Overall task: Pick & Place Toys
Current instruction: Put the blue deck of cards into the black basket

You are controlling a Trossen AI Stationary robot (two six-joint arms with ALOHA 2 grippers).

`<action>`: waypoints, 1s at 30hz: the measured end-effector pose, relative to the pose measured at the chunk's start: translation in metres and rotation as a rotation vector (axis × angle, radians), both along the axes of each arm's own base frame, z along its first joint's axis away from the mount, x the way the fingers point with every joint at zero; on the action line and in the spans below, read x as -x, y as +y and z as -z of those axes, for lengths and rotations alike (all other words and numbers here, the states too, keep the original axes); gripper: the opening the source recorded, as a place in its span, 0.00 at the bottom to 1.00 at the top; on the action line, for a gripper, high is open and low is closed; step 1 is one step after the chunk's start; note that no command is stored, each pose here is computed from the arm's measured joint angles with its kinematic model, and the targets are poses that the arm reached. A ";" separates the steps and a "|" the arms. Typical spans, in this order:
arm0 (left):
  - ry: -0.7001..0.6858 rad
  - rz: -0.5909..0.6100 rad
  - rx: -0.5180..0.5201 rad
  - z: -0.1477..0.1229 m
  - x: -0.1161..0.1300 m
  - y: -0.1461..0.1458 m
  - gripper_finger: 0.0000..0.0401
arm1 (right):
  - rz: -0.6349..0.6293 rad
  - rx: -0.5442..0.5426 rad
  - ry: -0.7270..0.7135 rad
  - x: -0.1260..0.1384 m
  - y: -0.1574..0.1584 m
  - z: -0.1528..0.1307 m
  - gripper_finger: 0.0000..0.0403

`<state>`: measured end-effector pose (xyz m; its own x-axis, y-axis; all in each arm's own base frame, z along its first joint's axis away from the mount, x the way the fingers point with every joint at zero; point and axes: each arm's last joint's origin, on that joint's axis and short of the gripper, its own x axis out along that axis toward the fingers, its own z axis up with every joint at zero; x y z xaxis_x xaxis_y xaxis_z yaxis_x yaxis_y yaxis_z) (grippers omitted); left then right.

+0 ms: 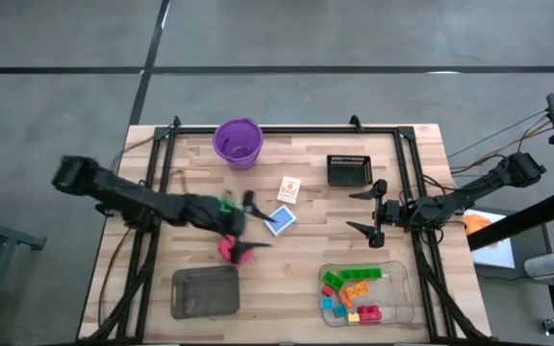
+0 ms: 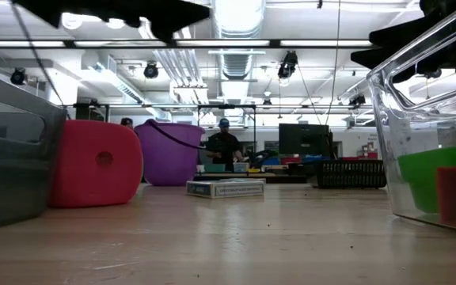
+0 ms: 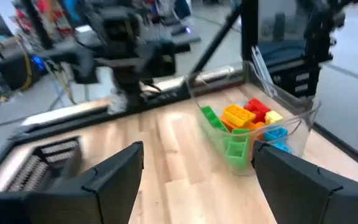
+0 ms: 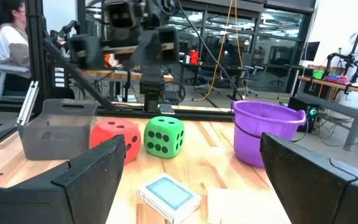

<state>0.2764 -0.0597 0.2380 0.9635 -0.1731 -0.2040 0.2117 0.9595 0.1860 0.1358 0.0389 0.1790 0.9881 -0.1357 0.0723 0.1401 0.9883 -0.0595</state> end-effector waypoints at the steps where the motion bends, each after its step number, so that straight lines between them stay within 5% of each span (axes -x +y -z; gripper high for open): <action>1: -0.022 -0.005 0.006 -0.003 0.011 0.004 0.75 | 0.001 -0.001 0.000 0.000 0.000 0.000 0.90; 7: -0.117 -0.026 0.181 -0.002 0.076 0.018 0.75 | 0.009 -0.014 0.001 -0.001 -0.001 0.000 0.90; 13: -0.149 -0.016 0.177 0.030 0.119 0.027 0.75 | 0.012 -0.026 -0.008 -0.001 -0.001 0.000 0.90; 19: -0.161 -0.040 0.171 0.058 0.141 0.035 0.75 | 0.017 -0.013 0.011 -0.002 -0.001 0.002 0.90; 30: -0.164 0.026 0.176 0.061 0.160 0.037 0.75 | 0.052 -0.001 0.026 -0.006 -0.005 0.005 0.90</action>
<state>0.1167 -0.0230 0.1768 0.9762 -0.2168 -0.0097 0.2170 0.9749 0.0506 0.1416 0.0340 0.1743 0.9812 -0.1873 0.0461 0.1900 0.9798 -0.0631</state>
